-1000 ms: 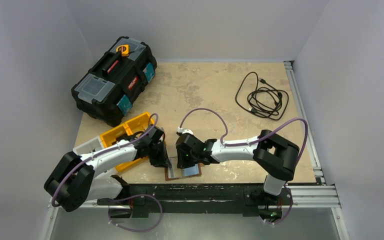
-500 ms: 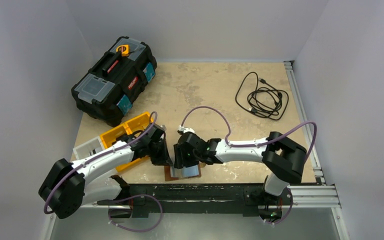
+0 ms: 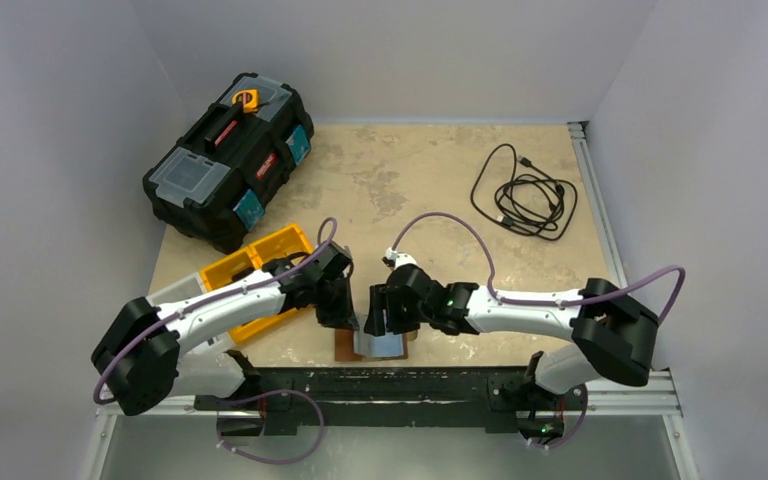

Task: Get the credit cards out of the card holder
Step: Remove the credit card from the card holder.

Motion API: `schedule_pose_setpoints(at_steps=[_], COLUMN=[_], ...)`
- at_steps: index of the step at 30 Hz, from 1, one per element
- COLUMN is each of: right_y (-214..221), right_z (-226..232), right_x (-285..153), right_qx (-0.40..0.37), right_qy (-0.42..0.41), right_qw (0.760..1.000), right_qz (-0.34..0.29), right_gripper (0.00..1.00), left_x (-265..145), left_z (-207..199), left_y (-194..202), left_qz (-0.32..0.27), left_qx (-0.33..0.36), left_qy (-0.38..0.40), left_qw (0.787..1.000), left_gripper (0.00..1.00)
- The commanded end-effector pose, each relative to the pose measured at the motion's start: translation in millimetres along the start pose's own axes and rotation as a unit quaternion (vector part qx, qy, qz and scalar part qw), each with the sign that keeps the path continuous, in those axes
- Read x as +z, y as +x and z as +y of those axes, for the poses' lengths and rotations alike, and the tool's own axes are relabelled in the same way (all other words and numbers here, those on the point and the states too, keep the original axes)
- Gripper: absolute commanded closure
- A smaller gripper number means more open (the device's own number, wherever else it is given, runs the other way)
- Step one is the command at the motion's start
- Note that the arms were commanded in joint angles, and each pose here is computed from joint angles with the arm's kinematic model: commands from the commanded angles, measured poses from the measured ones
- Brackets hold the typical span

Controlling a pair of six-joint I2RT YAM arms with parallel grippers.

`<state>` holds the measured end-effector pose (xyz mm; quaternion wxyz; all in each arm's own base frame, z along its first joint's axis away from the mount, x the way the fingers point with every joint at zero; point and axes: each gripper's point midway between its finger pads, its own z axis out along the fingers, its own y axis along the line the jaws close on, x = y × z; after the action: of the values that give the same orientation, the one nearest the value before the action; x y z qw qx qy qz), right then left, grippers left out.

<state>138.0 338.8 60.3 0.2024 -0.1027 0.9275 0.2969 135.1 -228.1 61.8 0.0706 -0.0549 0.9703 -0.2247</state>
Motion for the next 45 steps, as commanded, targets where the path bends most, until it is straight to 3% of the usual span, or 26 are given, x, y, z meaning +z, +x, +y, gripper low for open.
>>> schedule_pose_setpoints(at_steps=[1,10,22,29,33,37,45], right_y=[-12.5,-21.5,-9.0,-3.7,-3.5,0.0,2.0], right_z=[15.9,19.7,32.7,26.2,19.8,9.7,8.0], right_x=[-12.2,-21.6,-14.9,-10.7,-10.4,-10.5,-16.3], right_qx=[0.01,0.0,-0.035,-0.032,-0.021,-0.017,0.002], right_qy=[-0.05,-0.068,-0.059,-0.045,-0.03,-0.01,-0.013], right_qw=[0.998,0.995,0.995,0.996,0.997,0.998,0.998], right_qz=[-0.037,-0.078,-0.07,-0.065,-0.068,-0.064,-0.065], right_gripper=[0.42,0.36,0.43,0.55,0.67,0.76,0.84], left_x=[-3.0,3.2,3.8,5.0,4.6,3.2,0.0], left_z=[-27.8,-39.4,-38.9,-38.9,-37.3,-33.9,-31.4], left_y=[-11.5,-11.8,-12.4,-12.3,-12.0,-12.3,-12.7], left_qz=[-0.016,-0.006,-0.007,-0.006,-0.007,-0.01,-0.014], left_qx=[-0.002,-0.002,-0.001,0.0,0.002,0.006,0.018], left_qy=[0.009,-0.007,-0.011,-0.011,-0.013,-0.018,-0.021], left_qw=[1.0,1.0,1.0,1.0,1.0,1.0,1.0], left_gripper=[0.95,0.94,0.94,0.94,0.94,0.88,0.81])
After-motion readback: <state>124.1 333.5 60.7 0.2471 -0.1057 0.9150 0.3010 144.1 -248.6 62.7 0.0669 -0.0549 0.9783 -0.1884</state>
